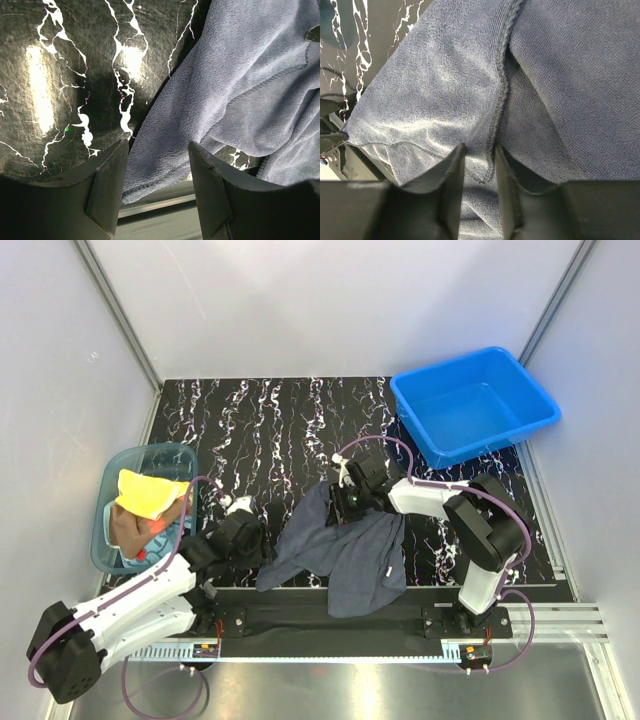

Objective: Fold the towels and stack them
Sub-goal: Flatten out the crumpled towel

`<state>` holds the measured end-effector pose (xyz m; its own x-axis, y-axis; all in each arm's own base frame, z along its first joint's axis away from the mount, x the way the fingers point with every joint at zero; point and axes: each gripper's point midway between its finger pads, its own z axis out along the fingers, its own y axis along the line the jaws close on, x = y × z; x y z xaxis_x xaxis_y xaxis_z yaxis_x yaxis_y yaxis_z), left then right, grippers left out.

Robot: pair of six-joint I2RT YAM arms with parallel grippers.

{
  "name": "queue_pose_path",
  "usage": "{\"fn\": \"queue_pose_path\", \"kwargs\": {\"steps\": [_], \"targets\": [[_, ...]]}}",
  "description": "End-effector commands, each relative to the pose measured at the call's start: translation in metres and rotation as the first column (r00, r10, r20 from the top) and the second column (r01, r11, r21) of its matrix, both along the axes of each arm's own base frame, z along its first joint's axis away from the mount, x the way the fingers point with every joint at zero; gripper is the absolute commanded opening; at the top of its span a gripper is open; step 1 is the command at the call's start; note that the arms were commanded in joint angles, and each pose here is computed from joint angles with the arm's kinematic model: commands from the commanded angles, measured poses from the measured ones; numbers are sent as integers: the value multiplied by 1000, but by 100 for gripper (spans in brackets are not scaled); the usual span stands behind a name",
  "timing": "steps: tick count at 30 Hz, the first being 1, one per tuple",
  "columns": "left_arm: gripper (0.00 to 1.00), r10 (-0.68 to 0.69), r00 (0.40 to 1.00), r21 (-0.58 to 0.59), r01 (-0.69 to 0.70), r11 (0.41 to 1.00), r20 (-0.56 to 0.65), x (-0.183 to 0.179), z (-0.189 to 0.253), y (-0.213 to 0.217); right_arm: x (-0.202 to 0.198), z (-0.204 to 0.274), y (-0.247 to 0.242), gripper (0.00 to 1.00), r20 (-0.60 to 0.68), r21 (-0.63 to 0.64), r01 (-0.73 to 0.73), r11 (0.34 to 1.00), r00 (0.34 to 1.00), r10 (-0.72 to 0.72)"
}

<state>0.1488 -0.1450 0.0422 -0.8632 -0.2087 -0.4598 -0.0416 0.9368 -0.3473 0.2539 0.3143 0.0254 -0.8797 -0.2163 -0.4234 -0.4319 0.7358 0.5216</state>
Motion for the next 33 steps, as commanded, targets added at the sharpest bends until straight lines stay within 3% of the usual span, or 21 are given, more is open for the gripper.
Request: {"fn": "queue_pose_path", "kwargs": {"steps": [1, 2, 6, 10, 17, 24, 30, 33], "targets": [[56, 19, 999, -19, -18, 1000, 51, 12, 4, -5, 1, 7, 8, 33, 30, 43, -26, 999, 999, 24], [57, 16, 998, -22, -15, 1000, 56, 13, 6, -6, 2, 8, 8, 22, 29, 44, -20, 999, 999, 18], [57, -8, 995, -38, 11, 999, 96, 21, 18, -14, 6, 17, 17, 0, 16, 81, -10, 997, 1000, 9], [57, 3, 995, -31, 1, 1000, 104, 23, 24, -11, 22, 35, 14, 0, 39, 66, 59, 996, 997, -62], [59, -21, 995, -37, 25, 999, 96, 14, 16, -10, 75, 57, -35, 0, 23, 55, 253, 966, 967, -254], [59, -203, 971, -71, 213, 975, 127, -4, 11, -46, 91, 51, -56, 0, 6, 37, 306, 951, 952, -306], [59, -306, 937, 52, 301, 952, 171, -12, 14, -70, 94, 48, -59, 0, 0, 38, 310, 950, 951, -310], [59, -332, 931, 202, 299, 933, 151, -14, 2, -65, 92, 47, -59, 0, -4, 39, 310, 950, 951, -310]]}}
